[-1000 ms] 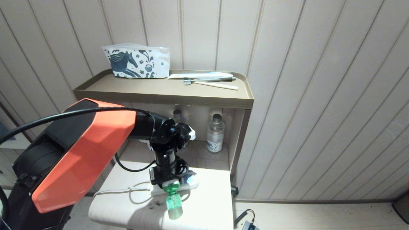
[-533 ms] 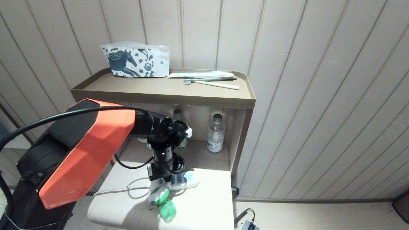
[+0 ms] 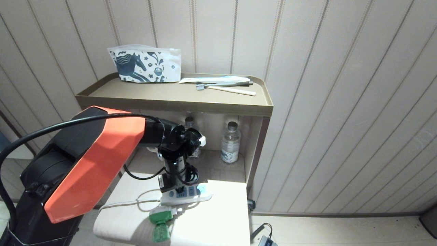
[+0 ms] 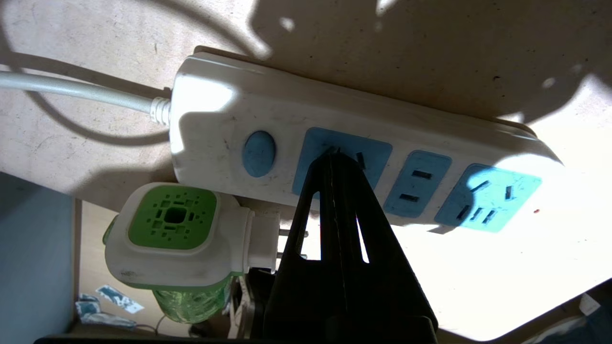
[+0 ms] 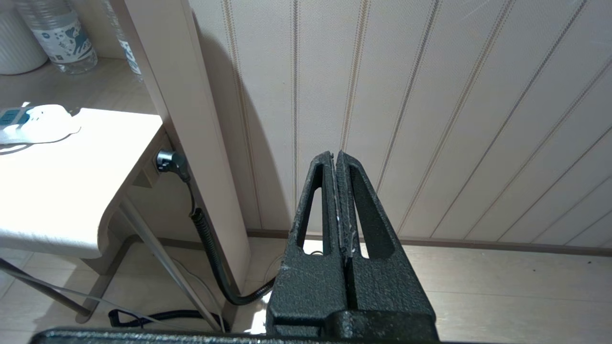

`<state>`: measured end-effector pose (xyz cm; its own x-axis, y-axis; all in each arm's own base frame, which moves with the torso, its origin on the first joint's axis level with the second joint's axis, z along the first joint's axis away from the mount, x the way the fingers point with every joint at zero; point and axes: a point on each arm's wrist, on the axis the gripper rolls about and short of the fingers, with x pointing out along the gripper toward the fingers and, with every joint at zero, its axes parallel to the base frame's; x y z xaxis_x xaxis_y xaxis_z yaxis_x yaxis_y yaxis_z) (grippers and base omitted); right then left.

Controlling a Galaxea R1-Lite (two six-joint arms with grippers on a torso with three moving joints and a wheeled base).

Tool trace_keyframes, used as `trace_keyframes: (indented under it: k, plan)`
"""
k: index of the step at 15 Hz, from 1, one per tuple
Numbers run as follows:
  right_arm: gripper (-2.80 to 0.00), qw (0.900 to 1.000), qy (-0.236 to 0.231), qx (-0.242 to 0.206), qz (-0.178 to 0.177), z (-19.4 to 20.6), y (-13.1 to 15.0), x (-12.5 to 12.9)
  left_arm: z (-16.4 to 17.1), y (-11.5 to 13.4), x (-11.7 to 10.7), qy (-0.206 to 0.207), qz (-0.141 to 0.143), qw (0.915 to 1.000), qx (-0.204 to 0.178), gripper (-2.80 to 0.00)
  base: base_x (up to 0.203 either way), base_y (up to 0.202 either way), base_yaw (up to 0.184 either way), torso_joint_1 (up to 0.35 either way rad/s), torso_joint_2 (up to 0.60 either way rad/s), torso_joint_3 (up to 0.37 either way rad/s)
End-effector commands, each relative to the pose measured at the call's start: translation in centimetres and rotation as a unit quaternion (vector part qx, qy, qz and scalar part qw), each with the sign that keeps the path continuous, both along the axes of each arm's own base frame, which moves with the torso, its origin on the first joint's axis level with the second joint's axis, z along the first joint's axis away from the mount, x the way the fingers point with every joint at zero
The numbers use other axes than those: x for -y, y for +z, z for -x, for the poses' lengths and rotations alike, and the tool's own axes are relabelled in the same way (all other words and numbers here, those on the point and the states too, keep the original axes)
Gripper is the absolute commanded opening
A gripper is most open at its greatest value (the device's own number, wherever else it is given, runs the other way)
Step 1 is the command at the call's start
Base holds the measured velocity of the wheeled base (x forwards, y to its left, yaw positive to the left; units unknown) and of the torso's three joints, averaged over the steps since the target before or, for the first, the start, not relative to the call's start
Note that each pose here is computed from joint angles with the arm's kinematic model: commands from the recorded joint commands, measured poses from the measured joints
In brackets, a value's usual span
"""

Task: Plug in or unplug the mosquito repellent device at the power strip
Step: Insert the plug into the socket

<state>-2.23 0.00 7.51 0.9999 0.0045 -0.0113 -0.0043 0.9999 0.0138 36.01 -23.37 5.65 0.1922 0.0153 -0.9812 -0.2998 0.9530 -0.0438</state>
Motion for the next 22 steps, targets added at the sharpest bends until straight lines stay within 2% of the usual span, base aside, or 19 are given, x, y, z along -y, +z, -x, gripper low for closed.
trace_keyframes:
  k: [1,7,9,11,13,19,22]
  plan:
    - [-2.80,1.000,0.000,0.000,0.000,0.0,0.0,0.0,-0.1,0.6,0.0,0.003,0.004,0.9999,0.009,-2.80,0.000,0.000,0.000,0.000,0.00,0.000]
    - [-2.80,1.000,0.001,0.000,0.000,0.0,0.0,0.0,-1.0,4.9,0.6,-0.005,0.046,0.9948,0.091,-2.80,0.000,0.000,0.000,0.000,0.00,0.000]
    - [-2.80,1.000,0.000,0.000,0.000,0.0,0.0,0.0,-0.8,5.7,0.5,-0.004,0.032,0.9934,0.110,-2.80,0.000,0.000,0.000,0.000,0.00,0.000]
    - [-2.80,1.000,0.000,0.000,0.000,0.0,0.0,0.0,-0.4,6.8,0.5,-0.005,0.033,0.9920,0.121,-2.80,0.000,0.000,0.000,0.000,0.00,0.000]
    - [-2.80,1.000,0.000,0.000,0.000,0.0,0.0,0.0,0.3,7.3,0.7,-0.011,0.033,0.9922,0.120,-2.80,0.000,0.000,0.000,0.000,0.00,0.000]
    - [-2.80,1.000,0.000,0.000,0.000,0.0,0.0,0.0,3.4,6.2,0.7,-0.036,0.008,0.9963,0.078,-2.80,0.000,0.000,0.000,0.000,0.00,0.000]
    - [-2.80,1.000,0.000,0.000,0.000,0.0,0.0,0.0,6.1,7.1,0.4,-0.052,0.003,0.9963,0.069,-2.80,0.000,0.000,0.000,0.000,0.00,0.000]
